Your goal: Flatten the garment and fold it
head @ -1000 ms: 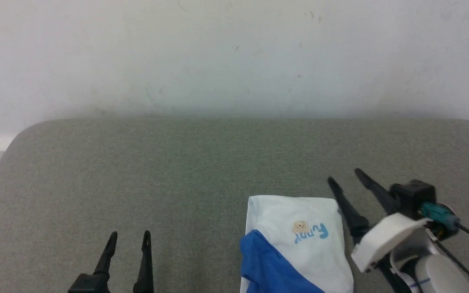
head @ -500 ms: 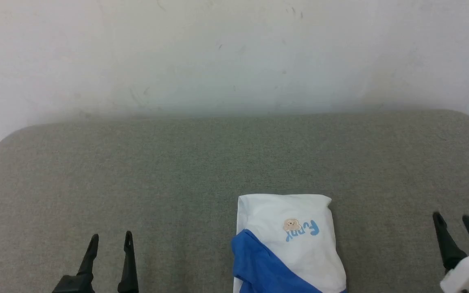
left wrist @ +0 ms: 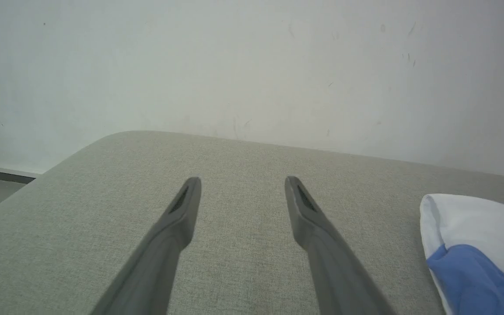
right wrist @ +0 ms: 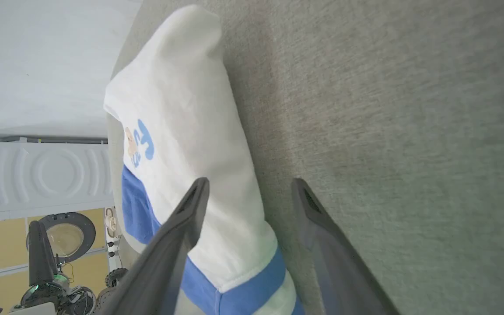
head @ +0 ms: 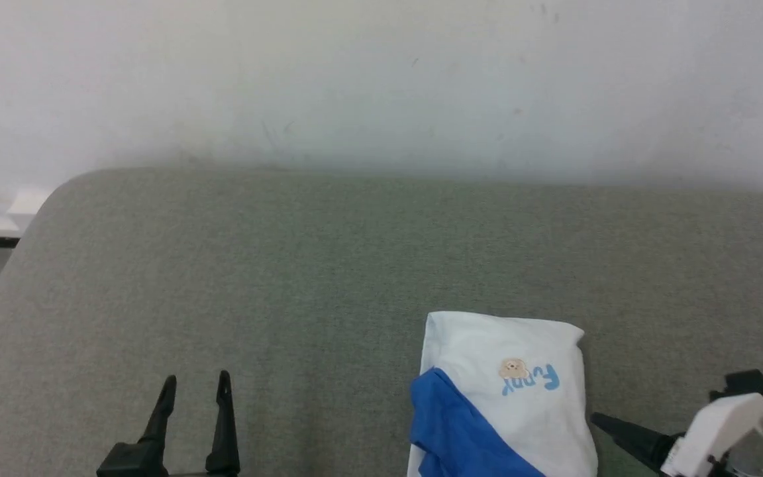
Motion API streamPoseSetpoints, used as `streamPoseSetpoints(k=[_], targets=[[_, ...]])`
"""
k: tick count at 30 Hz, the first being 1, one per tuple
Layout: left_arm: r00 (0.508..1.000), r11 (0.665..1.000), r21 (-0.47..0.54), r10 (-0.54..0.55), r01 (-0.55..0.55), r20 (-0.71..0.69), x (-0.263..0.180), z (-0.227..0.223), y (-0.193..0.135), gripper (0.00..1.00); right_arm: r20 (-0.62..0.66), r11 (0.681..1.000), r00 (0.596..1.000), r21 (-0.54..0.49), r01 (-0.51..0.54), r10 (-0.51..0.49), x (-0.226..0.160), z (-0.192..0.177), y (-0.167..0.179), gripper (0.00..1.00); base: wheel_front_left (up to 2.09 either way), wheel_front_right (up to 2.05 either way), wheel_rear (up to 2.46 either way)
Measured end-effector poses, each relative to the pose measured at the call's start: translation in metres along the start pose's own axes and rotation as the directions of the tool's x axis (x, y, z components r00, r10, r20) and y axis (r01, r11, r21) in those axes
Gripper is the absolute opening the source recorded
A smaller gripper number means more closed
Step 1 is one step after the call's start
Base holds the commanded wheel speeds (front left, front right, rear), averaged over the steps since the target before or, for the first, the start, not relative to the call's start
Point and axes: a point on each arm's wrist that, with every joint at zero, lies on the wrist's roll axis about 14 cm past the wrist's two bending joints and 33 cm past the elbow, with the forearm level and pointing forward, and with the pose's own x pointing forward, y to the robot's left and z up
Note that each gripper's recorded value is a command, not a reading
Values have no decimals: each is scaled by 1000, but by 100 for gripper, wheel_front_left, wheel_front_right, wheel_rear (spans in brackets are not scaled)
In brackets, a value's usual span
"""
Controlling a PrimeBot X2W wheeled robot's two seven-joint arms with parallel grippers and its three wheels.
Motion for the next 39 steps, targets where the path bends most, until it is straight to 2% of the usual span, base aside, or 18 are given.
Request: streamPoseSetpoints(k=[7, 8, 10, 14, 16, 18, 21, 23, 27, 31, 33, 36, 39], targets=[[1000, 1000, -8, 22, -22, -4, -2, -2, 4, 100, -169, 999, 985, 41, -34, 40, 39, -32, 16, 100, 0, 0, 0], [1000, 1000, -8, 26, -26, -8, -2, -3, 5, 100, -193, 999, 981, 43, -30, 38, 42, -38, 16, 76, 0, 0, 0], [999, 999, -5, 32, -32, -12, -3, -4, 7, 100, -221, 999, 974, 36, -38, 45, 49, -42, 20, 2, 0, 0, 0], [999, 999, -3, 44, -44, -17, -4, -6, 9, 100, -232, 999, 971, 20, -44, 48, 57, -47, 26, 0, 0, 0, 0], [999, 999, -4, 40, -40, -15, -3, -6, 8, 100, -214, 999, 976, -19, -38, 33, 57, -46, 26, 0, 0, 0, 0], [1000, 1000, -6, 25, -25, -12, -1, -5, 4, 100, -182, 990, 983, -138, 2, -27, 55, -39, 20, 0, 0, 0, 0], [1000, 1000, -10, 4, -4, -5, 2, -4, -2, 100, -98, 959, 992, -278, 45, -75, 47, -17, 17, 0, 0, 0, 0], [1000, 1000, -10, -10, 10, 1, 5, -2, -6, 100, -55, 920, 992, -382, 86, -116, 39, -5, 12, 0, 0, 0, 0], [998, 997, -22, -67, 67, 15, 14, 2, -24, 100, 51, 788, 973, -578, 211, -224, 13, 25, -7, 0, 0, 0, 0], [990, 990, -32, -137, 138, 33, 27, 6, -48, 100, 131, 657, 932, -676, 333, -337, -18, 50, -33, 0, 0, 0, 0], [981, 982, -31, -185, 187, 52, 38, 11, -64, 100, 174, 606, 904, -691, 394, -389, -35, 66, -48, 0, 0, 0, 0], [961, 964, -15, -264, 267, 85, 56, 19, -91, 100, 223, 565, 858, -672, 479, -463, -59, 86, -72, 0, 0, 0, 0], [932, 937, 5, -347, 348, 102, 76, 21, -115, 100, 255, 542, 813, -637, 548, -523, -74, 103, -98, 0, 0, 0, 0]])
